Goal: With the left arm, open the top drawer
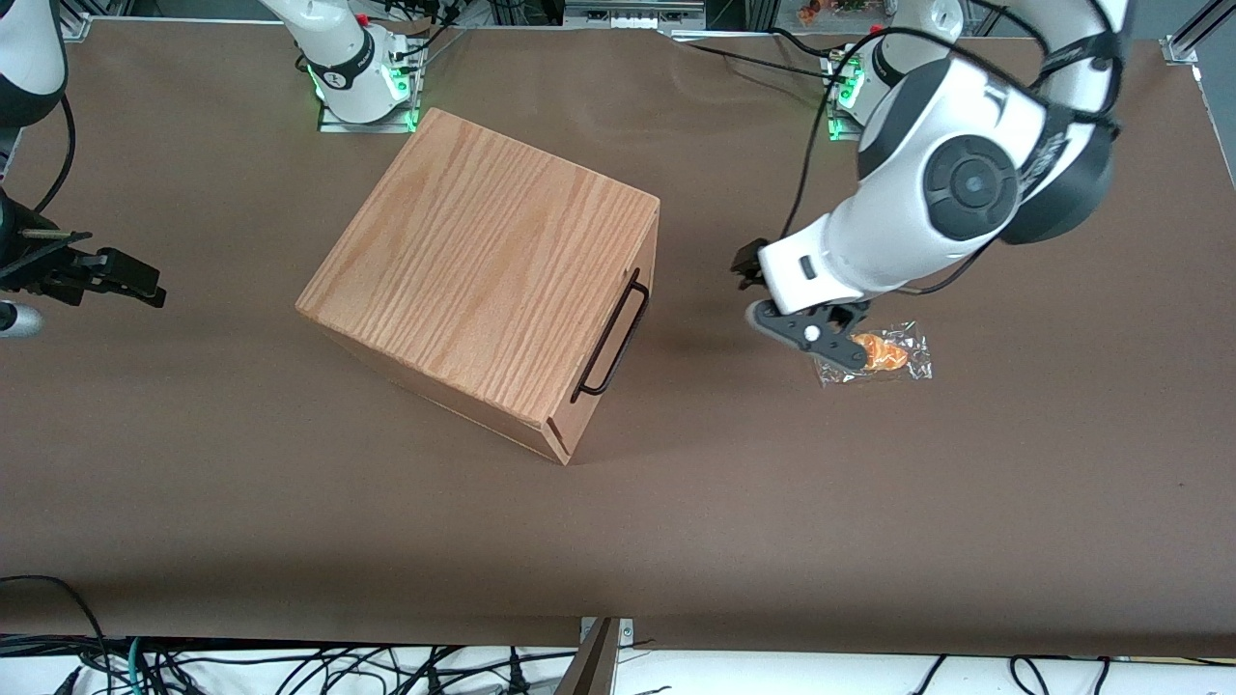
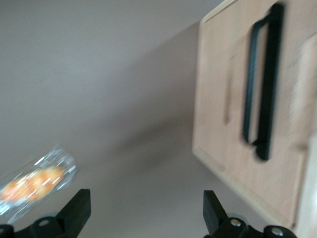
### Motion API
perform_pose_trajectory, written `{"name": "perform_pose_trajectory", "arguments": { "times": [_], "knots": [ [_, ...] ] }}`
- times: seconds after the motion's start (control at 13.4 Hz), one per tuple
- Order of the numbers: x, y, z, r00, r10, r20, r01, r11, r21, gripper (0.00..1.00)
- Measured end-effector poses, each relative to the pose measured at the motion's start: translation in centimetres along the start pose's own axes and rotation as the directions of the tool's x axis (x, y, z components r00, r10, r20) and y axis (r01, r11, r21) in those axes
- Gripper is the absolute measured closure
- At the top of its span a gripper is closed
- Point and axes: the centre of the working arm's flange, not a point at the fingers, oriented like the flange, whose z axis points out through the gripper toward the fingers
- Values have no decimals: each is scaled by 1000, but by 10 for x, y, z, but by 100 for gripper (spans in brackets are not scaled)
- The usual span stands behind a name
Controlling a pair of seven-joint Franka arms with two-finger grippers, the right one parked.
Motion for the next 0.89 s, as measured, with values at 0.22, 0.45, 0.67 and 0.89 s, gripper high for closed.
{"name": "perform_pose_trajectory", "arguments": {
  "times": [0.22, 0.45, 0.67, 0.89],
  "knots": [
    [19, 12, 16, 997, -9, -81, 3, 997, -75, 0],
    [33, 41, 40, 988, 13, -151, -28, 995, -97, 0],
    [45, 59, 71, 982, 21, -188, -42, 993, -110, 0],
    [50, 62, 91, 981, 20, -193, -42, 993, -109, 0]
  ]
}}
